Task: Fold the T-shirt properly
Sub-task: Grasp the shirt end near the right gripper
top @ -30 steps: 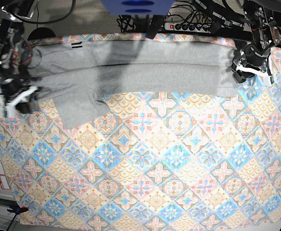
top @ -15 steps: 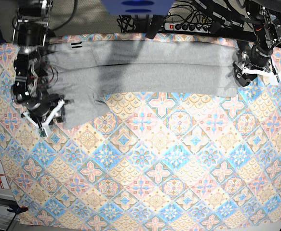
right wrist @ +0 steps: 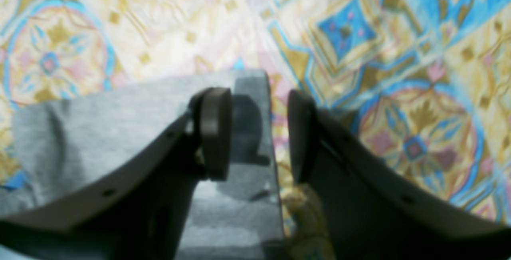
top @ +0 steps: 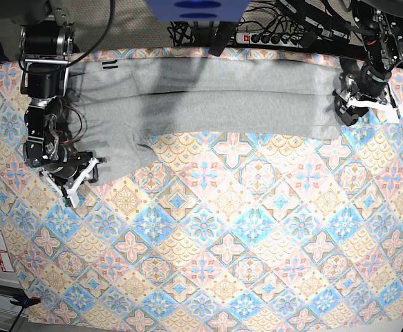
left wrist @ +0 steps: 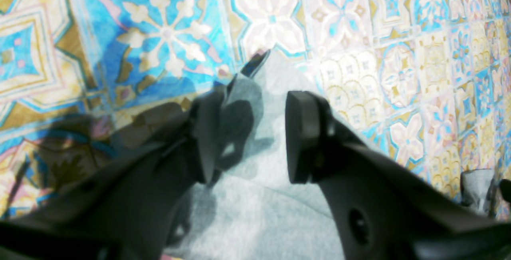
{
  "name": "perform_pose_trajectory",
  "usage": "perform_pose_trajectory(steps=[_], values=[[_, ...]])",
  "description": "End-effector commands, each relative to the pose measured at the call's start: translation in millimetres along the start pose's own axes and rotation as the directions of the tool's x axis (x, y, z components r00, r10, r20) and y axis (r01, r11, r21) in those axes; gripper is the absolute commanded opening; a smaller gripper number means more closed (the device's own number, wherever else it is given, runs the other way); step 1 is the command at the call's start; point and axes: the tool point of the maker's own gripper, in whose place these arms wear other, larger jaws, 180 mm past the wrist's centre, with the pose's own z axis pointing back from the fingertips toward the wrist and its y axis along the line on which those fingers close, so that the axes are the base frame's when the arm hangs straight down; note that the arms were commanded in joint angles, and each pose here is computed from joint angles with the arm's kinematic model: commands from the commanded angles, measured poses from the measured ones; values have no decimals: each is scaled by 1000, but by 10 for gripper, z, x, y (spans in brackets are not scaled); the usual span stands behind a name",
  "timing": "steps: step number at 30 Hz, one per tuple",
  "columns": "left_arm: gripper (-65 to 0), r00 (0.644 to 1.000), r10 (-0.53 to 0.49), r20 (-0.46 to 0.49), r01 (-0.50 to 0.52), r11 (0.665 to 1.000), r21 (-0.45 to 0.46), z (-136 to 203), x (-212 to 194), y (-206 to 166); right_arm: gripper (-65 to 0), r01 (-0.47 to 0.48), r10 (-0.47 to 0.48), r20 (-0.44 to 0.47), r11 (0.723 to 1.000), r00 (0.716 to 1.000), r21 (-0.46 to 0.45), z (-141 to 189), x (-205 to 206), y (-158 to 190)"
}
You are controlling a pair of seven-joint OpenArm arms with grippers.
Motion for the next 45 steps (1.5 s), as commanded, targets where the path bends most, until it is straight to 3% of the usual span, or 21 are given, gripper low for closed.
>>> perform_pose_trajectory(steps=[1, 13, 22, 25, 33, 45], values=[[-367, 999, -17, 36, 18, 1000, -16, 25, 126, -42, -420, -5, 6, 50, 1000, 999, -17, 46, 215, -102], [-367, 999, -18, 38, 19, 1000, -18, 16, 137, -56, -428, 44, -44, -52, 999, 998, 0, -65, -193, -70], [-368, 999, -17, 34, 18, 1000, -15, 18, 120, -39, -650, 33, -32, -75, 999, 997, 19, -33, -454, 92], [-370, 999, -17, 34, 18, 1000, -15, 18, 120, -39, -648, 17, -16, -55, 1000, 998, 17, 30, -452, 114], [-370, 999, -20, 31, 20, 1000, -10, 19, 110, -26, -649, -120, 119, 100, 993, 988, 7, 440, -130, 353], [-371, 999, -20, 34, 21, 1000, -11, 11, 122, -32, -649, -250, 241, 147, 967, 959, 46, 1106, -475, 886]])
